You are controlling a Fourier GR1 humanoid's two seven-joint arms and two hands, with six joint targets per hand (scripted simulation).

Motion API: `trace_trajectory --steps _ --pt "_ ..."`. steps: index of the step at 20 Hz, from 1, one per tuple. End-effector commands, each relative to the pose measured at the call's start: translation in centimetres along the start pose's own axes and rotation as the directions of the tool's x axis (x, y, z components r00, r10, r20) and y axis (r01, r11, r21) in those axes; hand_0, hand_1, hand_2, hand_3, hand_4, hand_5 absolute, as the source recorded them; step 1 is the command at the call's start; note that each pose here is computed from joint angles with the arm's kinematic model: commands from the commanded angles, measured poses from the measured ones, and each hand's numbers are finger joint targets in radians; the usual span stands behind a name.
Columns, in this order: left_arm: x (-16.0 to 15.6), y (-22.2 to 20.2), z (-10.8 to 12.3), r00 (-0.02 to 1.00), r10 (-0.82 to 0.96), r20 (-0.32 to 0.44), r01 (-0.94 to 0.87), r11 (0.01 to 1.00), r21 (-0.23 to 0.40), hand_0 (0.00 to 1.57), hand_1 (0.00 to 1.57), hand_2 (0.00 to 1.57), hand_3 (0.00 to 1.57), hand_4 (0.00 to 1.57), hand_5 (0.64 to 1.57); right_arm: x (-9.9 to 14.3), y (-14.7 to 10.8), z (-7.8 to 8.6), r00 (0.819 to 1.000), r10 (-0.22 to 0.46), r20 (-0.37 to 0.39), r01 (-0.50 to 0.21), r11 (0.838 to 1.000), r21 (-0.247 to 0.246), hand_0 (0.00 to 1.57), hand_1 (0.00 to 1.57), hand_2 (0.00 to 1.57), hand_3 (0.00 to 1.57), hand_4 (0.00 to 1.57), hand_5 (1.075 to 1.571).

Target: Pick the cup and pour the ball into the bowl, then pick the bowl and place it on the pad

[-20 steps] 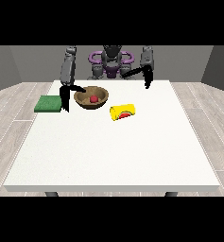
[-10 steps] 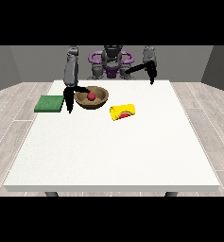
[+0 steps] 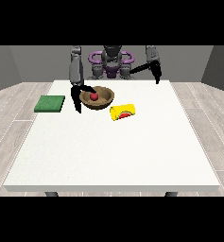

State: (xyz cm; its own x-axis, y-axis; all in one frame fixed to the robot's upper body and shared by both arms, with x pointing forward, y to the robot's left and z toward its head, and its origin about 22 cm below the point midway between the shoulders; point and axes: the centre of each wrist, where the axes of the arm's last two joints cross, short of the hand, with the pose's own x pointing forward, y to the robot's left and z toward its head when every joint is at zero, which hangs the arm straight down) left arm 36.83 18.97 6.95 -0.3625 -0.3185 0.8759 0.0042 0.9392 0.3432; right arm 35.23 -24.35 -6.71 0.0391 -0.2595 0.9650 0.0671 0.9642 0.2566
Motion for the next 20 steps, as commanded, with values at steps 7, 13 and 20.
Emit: trace_trajectory --steps 7,13,20 --pt "0.7 0.9 -0.7 1.000 0.018 -0.001 -0.018 1.000 -0.003 0.00 0.00 0.00 0.00 0.00 1.569 -1.2 -2.7 1.3 0.945 0.225 -0.239 -0.260 0.957 -0.126 1.57 1.57 1.57 1.57 1.04 1.549" --pt "-4.1 4.8 2.0 0.993 0.021 -0.114 -0.015 0.998 0.053 0.00 0.00 0.00 0.00 0.00 1.570 2.1 0.5 -1.5 0.906 0.293 -0.305 -0.332 0.939 -0.086 1.57 1.57 1.57 1.57 1.02 1.554" --pt "-5.0 3.6 2.9 0.994 0.000 -0.109 0.010 0.996 0.091 0.00 0.00 0.00 0.00 0.00 1.570 8.3 -1.0 -4.1 0.929 0.238 -0.283 -0.268 0.960 -0.075 1.57 1.57 1.57 1.57 1.05 1.553"
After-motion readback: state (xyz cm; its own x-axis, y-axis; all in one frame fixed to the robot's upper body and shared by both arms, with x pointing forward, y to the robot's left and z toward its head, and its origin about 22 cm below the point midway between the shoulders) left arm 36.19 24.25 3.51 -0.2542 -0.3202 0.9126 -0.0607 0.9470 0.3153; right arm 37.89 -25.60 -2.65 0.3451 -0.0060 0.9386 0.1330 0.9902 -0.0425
